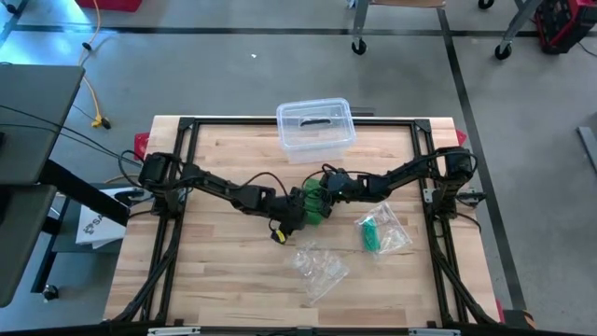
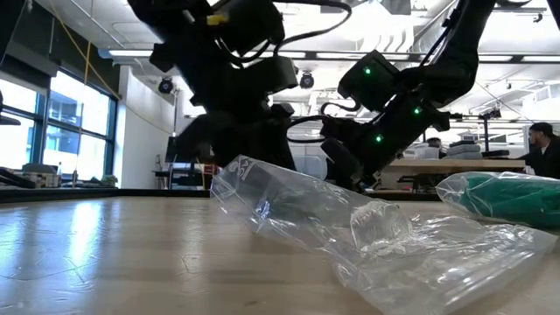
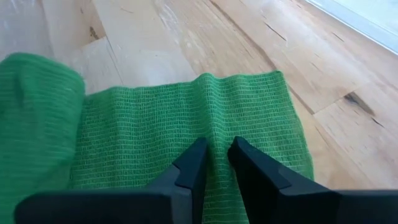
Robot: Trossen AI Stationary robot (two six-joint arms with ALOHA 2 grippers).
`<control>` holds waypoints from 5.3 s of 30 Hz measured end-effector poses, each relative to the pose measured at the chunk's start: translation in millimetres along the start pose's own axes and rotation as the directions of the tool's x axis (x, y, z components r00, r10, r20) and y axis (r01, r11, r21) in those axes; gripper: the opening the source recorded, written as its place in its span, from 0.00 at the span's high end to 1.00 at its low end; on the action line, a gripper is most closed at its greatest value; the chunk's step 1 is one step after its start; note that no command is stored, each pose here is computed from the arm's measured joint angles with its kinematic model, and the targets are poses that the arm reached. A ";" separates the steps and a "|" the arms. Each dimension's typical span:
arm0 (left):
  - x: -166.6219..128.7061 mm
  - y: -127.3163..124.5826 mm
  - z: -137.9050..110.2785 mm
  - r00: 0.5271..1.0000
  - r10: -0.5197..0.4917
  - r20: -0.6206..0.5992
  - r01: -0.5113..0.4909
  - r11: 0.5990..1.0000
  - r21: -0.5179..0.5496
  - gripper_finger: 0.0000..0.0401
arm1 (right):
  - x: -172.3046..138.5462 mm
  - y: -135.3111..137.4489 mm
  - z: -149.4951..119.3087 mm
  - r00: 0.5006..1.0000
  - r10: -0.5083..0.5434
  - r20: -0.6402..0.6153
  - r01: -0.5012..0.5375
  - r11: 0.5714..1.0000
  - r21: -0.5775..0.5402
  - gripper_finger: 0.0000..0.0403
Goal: Roll bandage
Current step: Roll the green bandage
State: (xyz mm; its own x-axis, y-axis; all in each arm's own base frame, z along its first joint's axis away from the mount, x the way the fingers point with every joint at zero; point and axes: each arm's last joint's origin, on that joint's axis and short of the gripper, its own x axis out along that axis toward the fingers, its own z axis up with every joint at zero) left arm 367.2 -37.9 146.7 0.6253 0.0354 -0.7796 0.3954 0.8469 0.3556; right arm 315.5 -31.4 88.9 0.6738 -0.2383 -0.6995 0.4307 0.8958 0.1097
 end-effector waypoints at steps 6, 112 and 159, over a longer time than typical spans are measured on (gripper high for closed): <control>0.8 4.5 -1.7 0.998 0.056 -0.019 -0.057 0.998 -0.031 0.42 | 0.0 0.1 -0.2 1.000 0.004 -0.003 -0.004 1.000 0.000 0.81; 22.7 -25.0 7.7 0.977 -0.211 0.035 0.212 0.942 -0.260 0.82 | -4.4 25.7 -6.9 0.970 0.240 -0.046 -0.243 0.968 -0.068 0.81; -13.3 -22.6 -4.2 0.996 -0.035 0.082 0.038 0.999 -0.038 0.55 | -40.8 48.9 4.1 0.965 0.264 -0.013 -0.261 0.948 -0.184 0.63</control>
State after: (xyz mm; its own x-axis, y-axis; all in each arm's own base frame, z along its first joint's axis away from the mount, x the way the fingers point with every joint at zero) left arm 347.1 -55.3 146.9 0.6643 -0.0376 -0.7465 0.3928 0.8672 0.3059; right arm 311.5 20.6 125.7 0.7559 0.0109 -0.6546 0.1214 0.9802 0.1566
